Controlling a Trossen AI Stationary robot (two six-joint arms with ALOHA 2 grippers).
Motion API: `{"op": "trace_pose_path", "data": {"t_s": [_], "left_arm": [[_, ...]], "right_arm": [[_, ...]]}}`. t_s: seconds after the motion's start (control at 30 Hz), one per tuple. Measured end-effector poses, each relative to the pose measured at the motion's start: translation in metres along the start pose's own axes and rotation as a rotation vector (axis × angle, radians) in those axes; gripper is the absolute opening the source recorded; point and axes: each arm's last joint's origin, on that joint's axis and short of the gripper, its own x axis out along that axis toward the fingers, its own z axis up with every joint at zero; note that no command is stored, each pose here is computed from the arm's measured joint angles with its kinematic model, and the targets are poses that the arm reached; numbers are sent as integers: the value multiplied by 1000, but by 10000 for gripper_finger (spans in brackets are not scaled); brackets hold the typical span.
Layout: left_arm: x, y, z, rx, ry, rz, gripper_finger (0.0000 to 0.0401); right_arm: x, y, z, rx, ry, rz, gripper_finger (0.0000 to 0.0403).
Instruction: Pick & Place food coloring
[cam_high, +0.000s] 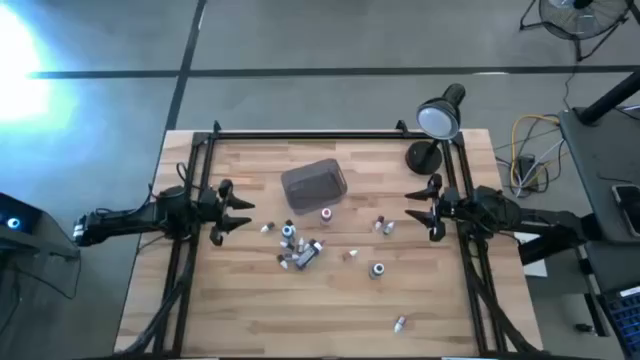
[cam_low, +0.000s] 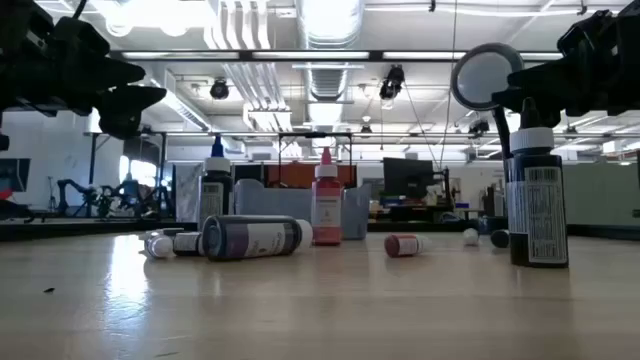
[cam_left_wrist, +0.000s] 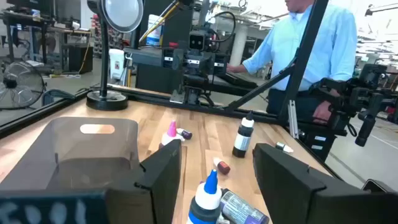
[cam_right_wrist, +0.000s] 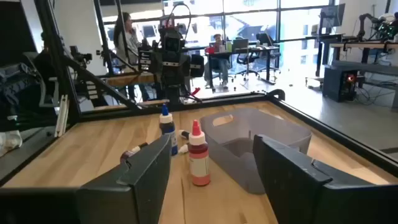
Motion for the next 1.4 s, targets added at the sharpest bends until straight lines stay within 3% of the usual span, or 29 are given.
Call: {"op": "trace_pose_path", "data": {"t_s": [1.0, 1.27, 1.4], "left_arm": [[0, 0, 0, 0, 0, 0, 177], [1, 1, -2, -4, 17, 12, 177], [1, 1, -2, -4, 23, 14, 177]], "right_arm": [[0, -1, 0, -1, -1, -4, 221], [-6, -32, 5, -25, -31, -239, 221], [-7, -35, 5, -25, -45, -358, 221]]}}
